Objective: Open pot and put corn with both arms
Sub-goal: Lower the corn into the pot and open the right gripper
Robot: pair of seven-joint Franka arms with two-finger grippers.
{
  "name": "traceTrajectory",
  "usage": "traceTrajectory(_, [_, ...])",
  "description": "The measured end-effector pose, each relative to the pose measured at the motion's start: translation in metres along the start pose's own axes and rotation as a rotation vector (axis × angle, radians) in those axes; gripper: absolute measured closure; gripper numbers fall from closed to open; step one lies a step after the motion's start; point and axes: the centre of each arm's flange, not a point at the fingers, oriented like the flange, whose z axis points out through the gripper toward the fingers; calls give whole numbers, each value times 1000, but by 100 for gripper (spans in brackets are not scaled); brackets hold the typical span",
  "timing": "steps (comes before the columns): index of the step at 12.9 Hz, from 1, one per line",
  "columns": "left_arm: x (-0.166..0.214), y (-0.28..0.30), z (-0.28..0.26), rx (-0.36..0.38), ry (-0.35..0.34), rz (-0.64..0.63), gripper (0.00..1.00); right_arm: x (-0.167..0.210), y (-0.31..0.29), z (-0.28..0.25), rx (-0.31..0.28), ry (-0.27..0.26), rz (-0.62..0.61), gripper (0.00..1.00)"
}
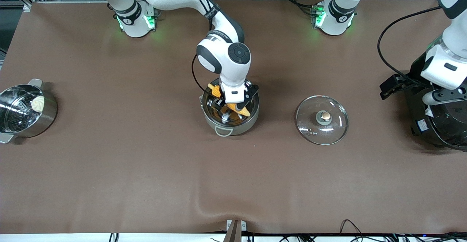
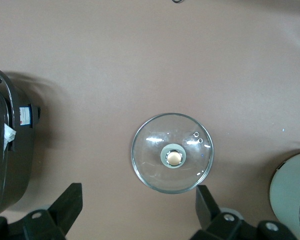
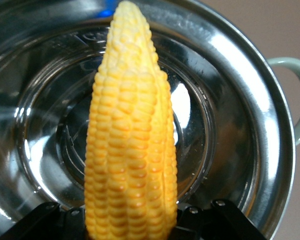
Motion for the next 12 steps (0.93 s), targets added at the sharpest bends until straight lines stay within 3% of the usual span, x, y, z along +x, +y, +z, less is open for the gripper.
traceTrajectory(3, [0,-1,-1,0,-1,14,0,1,-2,-1,-8,6,-7,65])
traceTrajectory(8, [-6,3,-11,7,-35,31,0,2,-1,-4,-12,13,-1,6])
traceTrajectory(9, [-7,5,-13,9,-44,37,0,3,1,-6,-13,17,4,0])
traceTrajectory(12, [-10,5,-19,11,-62,100,0,3,7,-15,-17,26,53,0])
